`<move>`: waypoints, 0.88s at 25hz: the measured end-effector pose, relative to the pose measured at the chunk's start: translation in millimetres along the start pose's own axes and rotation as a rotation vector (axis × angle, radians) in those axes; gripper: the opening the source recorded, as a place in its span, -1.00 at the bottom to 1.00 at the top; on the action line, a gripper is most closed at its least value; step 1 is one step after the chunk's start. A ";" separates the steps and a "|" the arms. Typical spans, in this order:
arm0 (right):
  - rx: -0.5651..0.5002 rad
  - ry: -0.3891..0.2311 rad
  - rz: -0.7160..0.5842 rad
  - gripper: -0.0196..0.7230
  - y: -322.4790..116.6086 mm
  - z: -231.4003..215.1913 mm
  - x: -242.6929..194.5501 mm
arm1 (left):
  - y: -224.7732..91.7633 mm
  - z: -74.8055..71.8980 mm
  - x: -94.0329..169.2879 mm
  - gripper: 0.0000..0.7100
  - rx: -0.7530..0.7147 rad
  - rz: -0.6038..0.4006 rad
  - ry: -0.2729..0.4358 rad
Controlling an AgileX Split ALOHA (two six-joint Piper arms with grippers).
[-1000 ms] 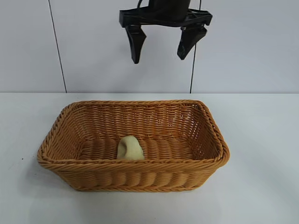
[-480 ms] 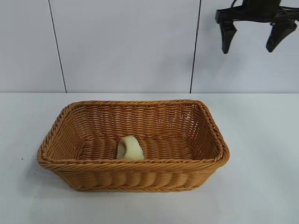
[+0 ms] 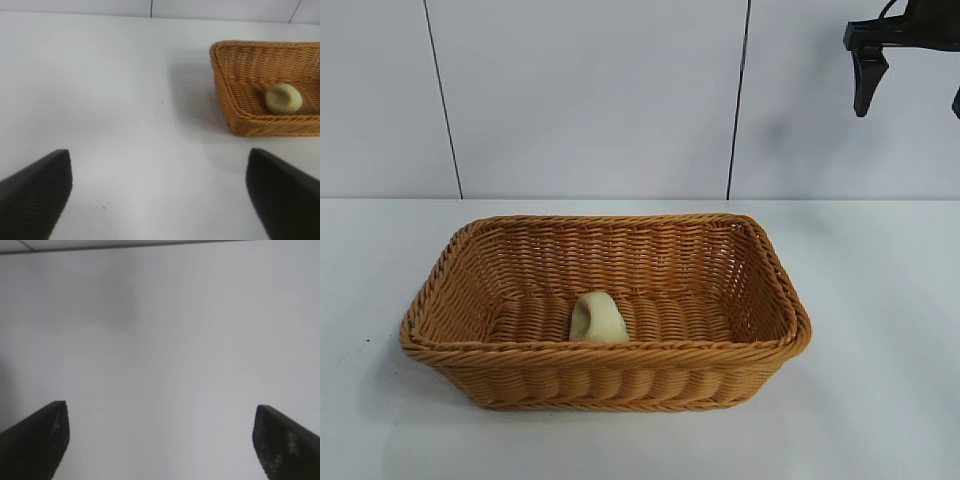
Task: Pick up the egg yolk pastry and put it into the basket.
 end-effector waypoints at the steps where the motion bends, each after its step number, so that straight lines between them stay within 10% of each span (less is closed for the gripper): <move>1: 0.009 0.003 0.021 0.92 -9.3 1.1 1.8 | 0.0 0.0 0.0 0.95 0.000 0.000 0.000; 14: 0.017 0.076 0.215 0.92 -192.1 27.2 57.1 | 0.0 0.0 0.0 0.95 0.000 0.000 0.000; 22: 0.007 0.069 0.083 0.92 -283.3 39.2 77.7 | 0.0 0.0 0.0 0.95 0.000 0.000 0.000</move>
Point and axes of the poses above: a point on each arm's last joint axis where the gripper is mounted, x pointing back along that axis away from the gripper, z along the wrist's bending axis when the last joint is at zero, y = z × x, the point moved 5 cm from there along -x, pointing out along that axis toward the gripper, and after that the axes turned 12 degrees about x, right-handed, at the moved point
